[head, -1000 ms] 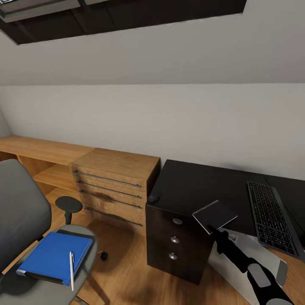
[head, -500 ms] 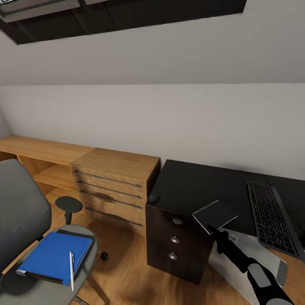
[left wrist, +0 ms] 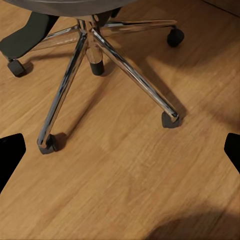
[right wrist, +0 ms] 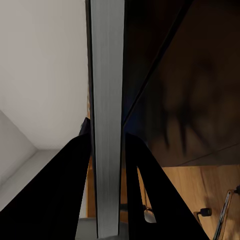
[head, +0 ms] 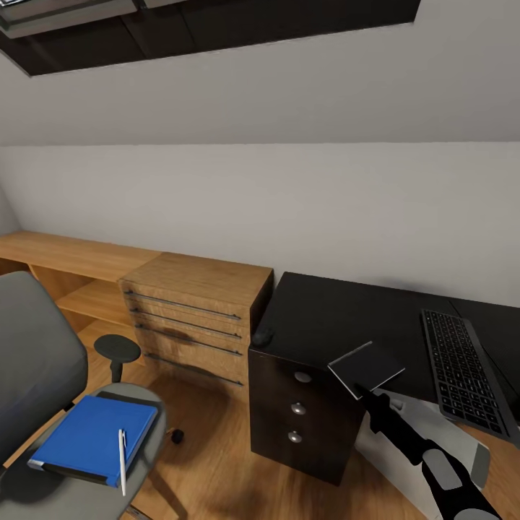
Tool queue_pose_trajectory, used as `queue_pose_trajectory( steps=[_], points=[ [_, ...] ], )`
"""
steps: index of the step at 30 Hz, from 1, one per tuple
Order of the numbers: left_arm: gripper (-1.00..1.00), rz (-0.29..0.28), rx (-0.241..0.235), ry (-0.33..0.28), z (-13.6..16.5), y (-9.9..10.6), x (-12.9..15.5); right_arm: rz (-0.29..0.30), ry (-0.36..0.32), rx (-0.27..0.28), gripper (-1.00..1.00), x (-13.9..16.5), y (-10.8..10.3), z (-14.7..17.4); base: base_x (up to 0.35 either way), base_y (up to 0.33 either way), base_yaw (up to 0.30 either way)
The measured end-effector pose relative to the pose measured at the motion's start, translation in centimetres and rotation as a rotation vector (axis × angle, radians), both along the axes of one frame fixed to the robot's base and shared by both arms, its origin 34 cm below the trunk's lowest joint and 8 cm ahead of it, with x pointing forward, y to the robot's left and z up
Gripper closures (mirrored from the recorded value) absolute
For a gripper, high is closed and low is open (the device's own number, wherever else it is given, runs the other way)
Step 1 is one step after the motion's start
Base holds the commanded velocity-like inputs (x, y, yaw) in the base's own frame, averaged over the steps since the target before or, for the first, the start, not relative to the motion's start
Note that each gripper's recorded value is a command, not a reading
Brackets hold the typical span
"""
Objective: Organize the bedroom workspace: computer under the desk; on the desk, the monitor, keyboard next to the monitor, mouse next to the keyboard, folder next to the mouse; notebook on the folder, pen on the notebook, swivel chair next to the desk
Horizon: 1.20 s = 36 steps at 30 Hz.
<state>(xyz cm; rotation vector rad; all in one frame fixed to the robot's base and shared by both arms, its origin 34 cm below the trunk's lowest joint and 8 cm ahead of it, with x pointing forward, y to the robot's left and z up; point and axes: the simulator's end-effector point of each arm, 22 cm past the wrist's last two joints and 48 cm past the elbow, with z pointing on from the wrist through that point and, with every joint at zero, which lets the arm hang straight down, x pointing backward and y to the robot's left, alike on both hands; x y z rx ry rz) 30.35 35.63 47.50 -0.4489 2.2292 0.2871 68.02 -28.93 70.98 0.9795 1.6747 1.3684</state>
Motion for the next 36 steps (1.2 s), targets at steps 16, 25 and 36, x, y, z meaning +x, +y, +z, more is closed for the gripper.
queue_pose_trajectory(
  steps=[16, 25, 36],
  points=[
    [-1.0, -0.002, -0.001, 0.0, 0.0, -0.1, 0.0, -0.026, -0.008, -0.014, 1.0, 0.1, -1.0, 0.0, 0.0, 0.0, 0.0],
    [-1.0, -0.002, -0.001, 0.0, 0.0, -0.1, 0.0, -0.031, -0.009, -0.015, 1.0, 0.1, -1.1, 0.0, 0.0, 0.0, 0.0],
    [-1.0, -0.002, -0.002, 0.001, 0.0, -0.1, 0.0, -0.032, -0.01, -0.017, 1.0, 0.1, -1.1, 0.0, 0.0, 0.0, 0.0]
  ],
)
